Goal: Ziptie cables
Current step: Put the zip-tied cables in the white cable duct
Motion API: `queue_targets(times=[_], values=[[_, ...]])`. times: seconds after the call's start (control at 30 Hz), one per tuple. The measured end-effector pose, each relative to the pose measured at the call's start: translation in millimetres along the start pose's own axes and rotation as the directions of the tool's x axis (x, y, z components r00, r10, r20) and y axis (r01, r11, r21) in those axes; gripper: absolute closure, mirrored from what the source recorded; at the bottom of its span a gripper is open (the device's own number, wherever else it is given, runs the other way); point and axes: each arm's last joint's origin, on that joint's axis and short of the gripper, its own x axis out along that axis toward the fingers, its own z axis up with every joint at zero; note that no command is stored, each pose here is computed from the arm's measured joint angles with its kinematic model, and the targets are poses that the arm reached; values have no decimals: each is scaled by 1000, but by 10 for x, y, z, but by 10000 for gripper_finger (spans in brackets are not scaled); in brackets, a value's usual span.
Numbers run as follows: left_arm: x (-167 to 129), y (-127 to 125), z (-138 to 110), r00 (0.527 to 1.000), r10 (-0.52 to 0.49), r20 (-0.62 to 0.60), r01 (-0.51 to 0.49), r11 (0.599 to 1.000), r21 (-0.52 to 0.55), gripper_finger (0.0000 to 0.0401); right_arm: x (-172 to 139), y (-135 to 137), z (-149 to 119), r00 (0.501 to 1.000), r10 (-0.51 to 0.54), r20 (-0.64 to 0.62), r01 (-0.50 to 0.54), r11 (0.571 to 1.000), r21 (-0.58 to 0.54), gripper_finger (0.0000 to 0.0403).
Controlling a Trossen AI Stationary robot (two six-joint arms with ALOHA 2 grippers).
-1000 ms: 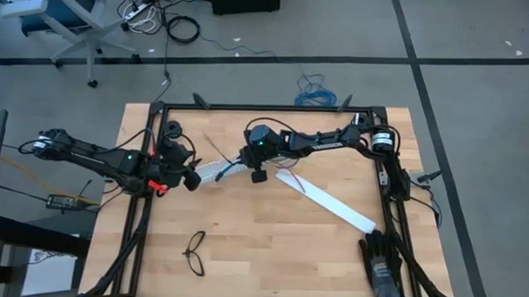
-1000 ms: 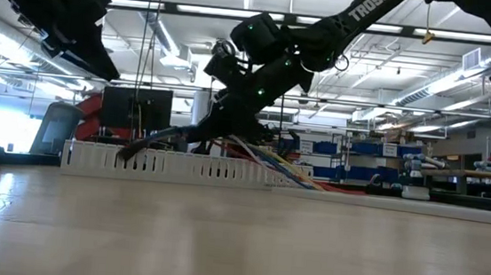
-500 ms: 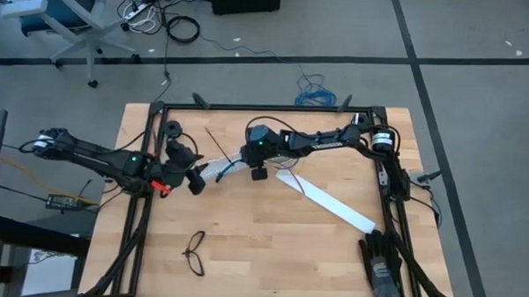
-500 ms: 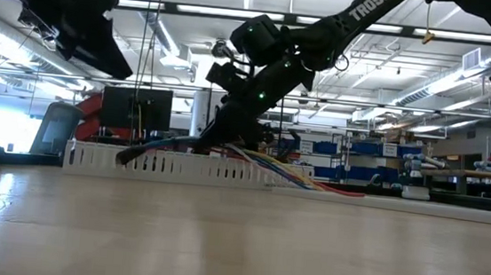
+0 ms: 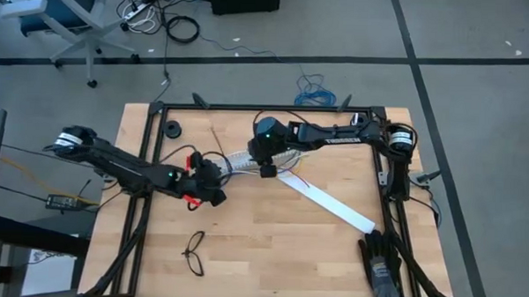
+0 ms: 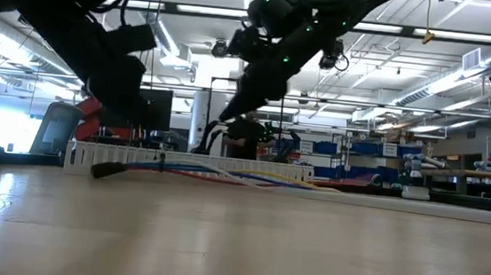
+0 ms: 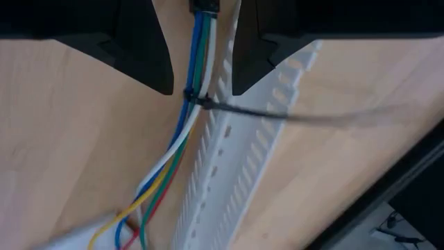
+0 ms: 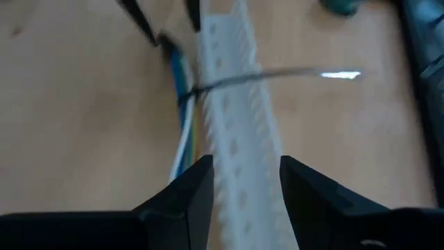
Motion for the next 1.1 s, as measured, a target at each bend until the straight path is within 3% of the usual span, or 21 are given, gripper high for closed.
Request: queue_targets(times=[0.13, 0.33, 0.53, 0.73, 0.97, 1.1], values=[[104, -83, -37, 1000, -3, -5, 3, 1000, 2, 243, -106, 54, -101, 989, 76, -124, -68, 996, 65, 258], [103, -136, -54, 997, -63, -45, 64, 998, 17, 243, -279, 224, -431, 970, 146, -192, -122, 984, 134, 275], [64, -147, -140, 991, -72, -111, 79, 995, 61, 243, -530, 436, -846, 992, 95, -82, -79, 981, 180, 298], [48, -88, -242, 978, -25, -206, 41, 997, 73, 243, -653, 537, -1060, 999, 28, 32, -33, 985, 169, 303], [76, -47, -328, 968, 2, -251, 14, 998, 62, 243, -640, 556, -1111, 999, 22, 36, -27, 985, 168, 304], [156, -5, -415, 958, -38, -284, 40, 999, 1, 243, -646, 542, -1107, 999, -6, 34, 1, 987, 162, 304]])
